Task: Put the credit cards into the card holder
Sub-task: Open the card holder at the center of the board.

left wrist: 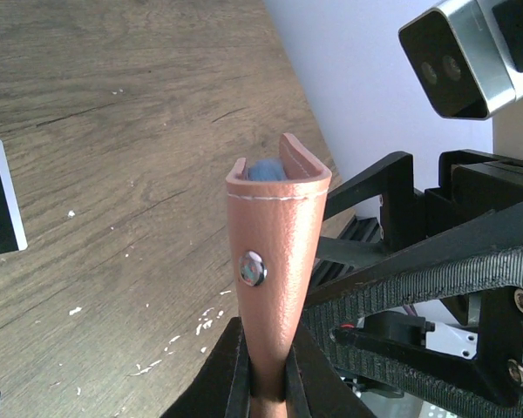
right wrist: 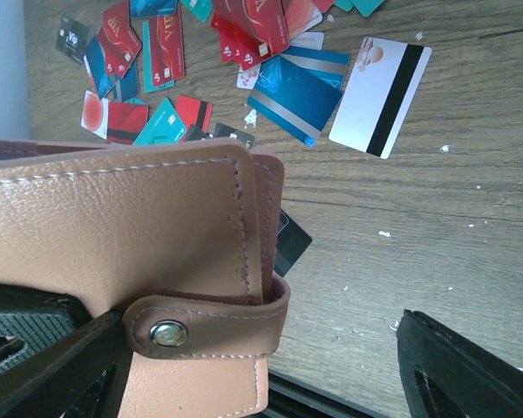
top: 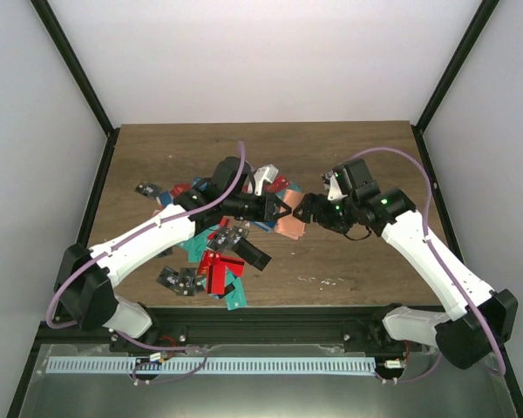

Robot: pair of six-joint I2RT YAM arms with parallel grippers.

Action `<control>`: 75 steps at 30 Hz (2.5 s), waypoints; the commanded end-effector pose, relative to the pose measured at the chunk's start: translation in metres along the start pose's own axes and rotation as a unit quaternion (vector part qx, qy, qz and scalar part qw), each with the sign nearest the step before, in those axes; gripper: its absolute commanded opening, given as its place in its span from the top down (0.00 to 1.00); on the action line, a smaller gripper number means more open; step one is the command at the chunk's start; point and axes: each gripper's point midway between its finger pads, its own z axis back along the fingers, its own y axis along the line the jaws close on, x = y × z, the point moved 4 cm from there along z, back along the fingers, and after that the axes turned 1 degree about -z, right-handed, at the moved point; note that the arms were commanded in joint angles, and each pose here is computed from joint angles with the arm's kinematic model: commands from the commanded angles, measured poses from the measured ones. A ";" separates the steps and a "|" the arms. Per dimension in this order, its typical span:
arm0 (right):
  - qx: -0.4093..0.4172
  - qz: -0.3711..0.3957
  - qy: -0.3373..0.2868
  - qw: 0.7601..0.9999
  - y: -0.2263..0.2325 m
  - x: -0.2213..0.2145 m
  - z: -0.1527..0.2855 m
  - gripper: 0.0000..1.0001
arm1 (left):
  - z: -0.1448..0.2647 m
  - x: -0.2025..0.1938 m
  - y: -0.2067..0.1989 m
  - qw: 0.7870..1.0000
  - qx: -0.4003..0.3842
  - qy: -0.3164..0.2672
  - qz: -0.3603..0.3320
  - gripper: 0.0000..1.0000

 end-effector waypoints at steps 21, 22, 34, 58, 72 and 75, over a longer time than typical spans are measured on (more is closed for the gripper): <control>0.044 -0.068 -0.083 0.993 -0.067 0.013 0.028 0.17 | 0.054 0.026 -0.027 0.997 0.028 -0.036 -0.068 0.96; 0.082 -0.049 -0.090 0.991 -0.054 0.014 0.034 0.17 | 0.055 0.026 -0.028 0.997 0.027 -0.037 -0.066 0.96; 0.259 0.025 -0.061 0.964 0.004 0.000 0.054 0.30 | 0.053 0.022 -0.028 0.998 0.008 -0.037 -0.043 0.96; 0.205 -0.002 -0.009 0.979 -0.002 0.000 0.007 0.72 | 0.039 0.014 -0.025 0.998 -0.039 -0.043 -0.002 0.96; 0.163 -0.063 0.039 0.984 -0.043 -0.043 -0.023 0.99 | -0.013 -0.015 0.002 0.998 -0.055 -0.009 0.039 0.96; 0.138 -0.092 0.058 0.985 -0.060 -0.056 -0.036 0.99 | -0.031 -0.027 0.016 0.998 -0.044 0.012 0.047 0.96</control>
